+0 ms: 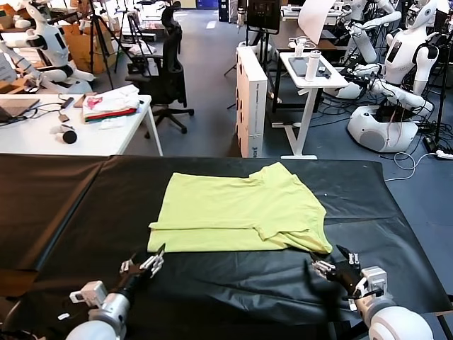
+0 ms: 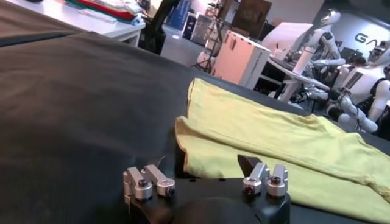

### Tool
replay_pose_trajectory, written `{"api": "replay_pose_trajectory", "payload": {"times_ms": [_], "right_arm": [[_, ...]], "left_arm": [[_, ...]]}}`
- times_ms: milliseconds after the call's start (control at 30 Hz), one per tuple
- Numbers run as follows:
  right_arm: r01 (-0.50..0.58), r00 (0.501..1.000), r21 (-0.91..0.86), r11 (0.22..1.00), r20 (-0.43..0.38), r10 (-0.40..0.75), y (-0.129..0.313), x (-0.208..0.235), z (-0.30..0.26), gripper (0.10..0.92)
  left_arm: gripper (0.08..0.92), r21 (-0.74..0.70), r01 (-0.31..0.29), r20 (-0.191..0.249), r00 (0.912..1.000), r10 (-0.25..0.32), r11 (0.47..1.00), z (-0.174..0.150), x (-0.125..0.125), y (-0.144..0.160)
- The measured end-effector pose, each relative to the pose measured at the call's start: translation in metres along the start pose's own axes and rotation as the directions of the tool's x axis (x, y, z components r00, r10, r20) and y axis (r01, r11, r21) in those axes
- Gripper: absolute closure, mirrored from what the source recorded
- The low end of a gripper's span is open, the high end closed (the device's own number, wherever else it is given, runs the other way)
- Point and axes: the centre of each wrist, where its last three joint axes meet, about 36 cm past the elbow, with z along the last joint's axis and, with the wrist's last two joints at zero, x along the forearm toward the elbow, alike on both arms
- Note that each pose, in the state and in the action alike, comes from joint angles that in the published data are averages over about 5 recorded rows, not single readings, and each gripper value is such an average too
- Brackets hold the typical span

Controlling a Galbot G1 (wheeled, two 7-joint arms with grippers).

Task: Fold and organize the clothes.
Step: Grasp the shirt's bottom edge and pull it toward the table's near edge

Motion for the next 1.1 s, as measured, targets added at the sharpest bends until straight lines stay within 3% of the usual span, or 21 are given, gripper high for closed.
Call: {"api": "replay_pose_trajectory", "payload": {"times_ms": [67,167,400,600,1100], "right_arm": [[-0.001,1.000,-0.007,1.000,-0.002,0.001,-0.001,0.000,0.000,0.845],[-0.009,1.000,-0.022,1.000,-0.016,0.009,-0.001,0.002,-0.002,0.882],[-0.018,0.995,-0.065,0.998,-0.095,0.011,-0.001,0.014,-0.010,0.884],[0.006,0.993,-0.081,0.997,-0.118,-0.015,0.003,0.031,-0.015,0.884],[0.054,0.981,-0.094,0.994,-0.179,-0.071,0.019,0.058,-0.013,0.884]], "left_arm": [[0.762,-0.001,0.001,0.000,1.0000,-0.001,1.000,0.000,0.000,0.001],[0.852,-0.002,0.004,-0.001,1.0000,-0.004,1.000,0.001,0.000,0.002],[0.852,-0.030,0.010,-0.003,0.9999,-0.010,0.999,0.002,0.004,0.005],[0.852,-0.090,0.033,0.001,0.9995,-0.033,0.995,-0.002,0.016,0.009],[0.852,-0.200,0.080,-0.053,0.9943,-0.093,0.977,0.004,0.074,0.018]]}}
